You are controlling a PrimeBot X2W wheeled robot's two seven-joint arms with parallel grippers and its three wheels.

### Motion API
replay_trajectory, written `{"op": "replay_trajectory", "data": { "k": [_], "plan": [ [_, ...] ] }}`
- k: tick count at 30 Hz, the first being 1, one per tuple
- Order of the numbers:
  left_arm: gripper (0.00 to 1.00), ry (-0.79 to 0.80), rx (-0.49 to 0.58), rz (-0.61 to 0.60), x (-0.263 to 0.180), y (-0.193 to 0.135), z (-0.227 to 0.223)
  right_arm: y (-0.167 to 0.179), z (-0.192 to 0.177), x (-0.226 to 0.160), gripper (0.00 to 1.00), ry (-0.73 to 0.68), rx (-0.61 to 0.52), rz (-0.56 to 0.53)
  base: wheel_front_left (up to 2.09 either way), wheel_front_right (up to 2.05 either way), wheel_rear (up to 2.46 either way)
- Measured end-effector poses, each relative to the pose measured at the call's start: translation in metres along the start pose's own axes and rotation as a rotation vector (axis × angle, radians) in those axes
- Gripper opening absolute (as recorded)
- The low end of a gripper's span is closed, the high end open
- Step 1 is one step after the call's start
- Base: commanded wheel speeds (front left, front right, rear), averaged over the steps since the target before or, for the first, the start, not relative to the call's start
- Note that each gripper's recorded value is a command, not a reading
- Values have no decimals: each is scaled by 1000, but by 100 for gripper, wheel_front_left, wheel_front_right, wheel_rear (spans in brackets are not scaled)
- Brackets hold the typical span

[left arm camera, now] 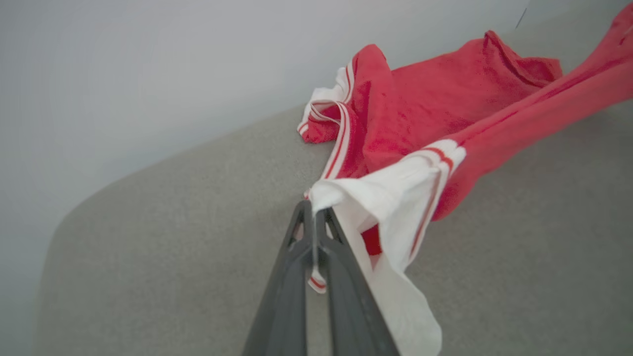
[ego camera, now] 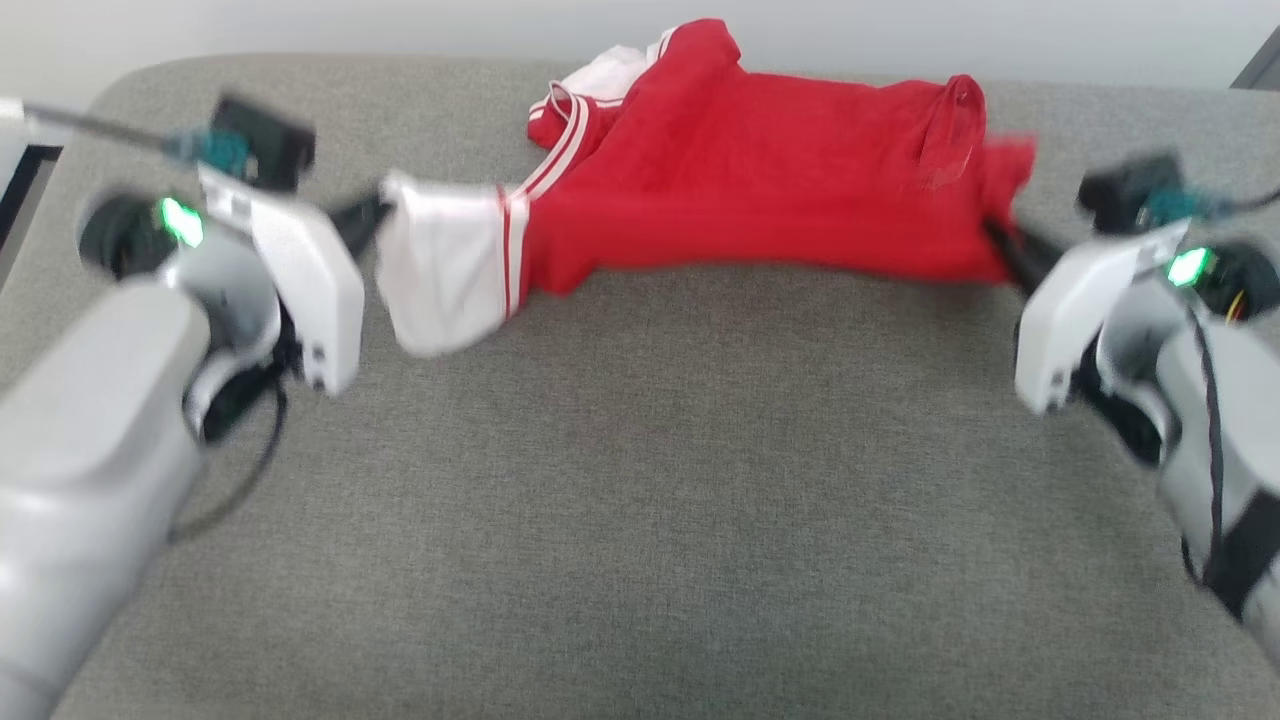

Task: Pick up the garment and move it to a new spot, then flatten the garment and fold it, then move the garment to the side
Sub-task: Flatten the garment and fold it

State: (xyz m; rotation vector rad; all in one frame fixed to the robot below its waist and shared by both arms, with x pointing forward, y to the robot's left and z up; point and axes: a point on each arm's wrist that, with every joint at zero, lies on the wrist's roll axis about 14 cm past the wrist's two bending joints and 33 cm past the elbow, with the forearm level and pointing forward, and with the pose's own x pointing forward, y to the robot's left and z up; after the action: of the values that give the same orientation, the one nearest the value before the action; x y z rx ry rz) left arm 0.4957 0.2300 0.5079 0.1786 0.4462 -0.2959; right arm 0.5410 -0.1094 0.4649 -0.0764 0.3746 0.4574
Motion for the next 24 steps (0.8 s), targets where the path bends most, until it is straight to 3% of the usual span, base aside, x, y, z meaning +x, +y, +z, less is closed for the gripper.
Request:
{"op": "replay_trajectory", "data": {
  "k": [5,24],
  "plan": [
    [0,201,-101,-58,-23,-30,-63,4,-36,-25,0,96,59,33,0,0,0],
    [0,560,-312,-135,-128,-117,-150,49,-131,-128,0,439,162,162,0,0,0]
  ]
}}
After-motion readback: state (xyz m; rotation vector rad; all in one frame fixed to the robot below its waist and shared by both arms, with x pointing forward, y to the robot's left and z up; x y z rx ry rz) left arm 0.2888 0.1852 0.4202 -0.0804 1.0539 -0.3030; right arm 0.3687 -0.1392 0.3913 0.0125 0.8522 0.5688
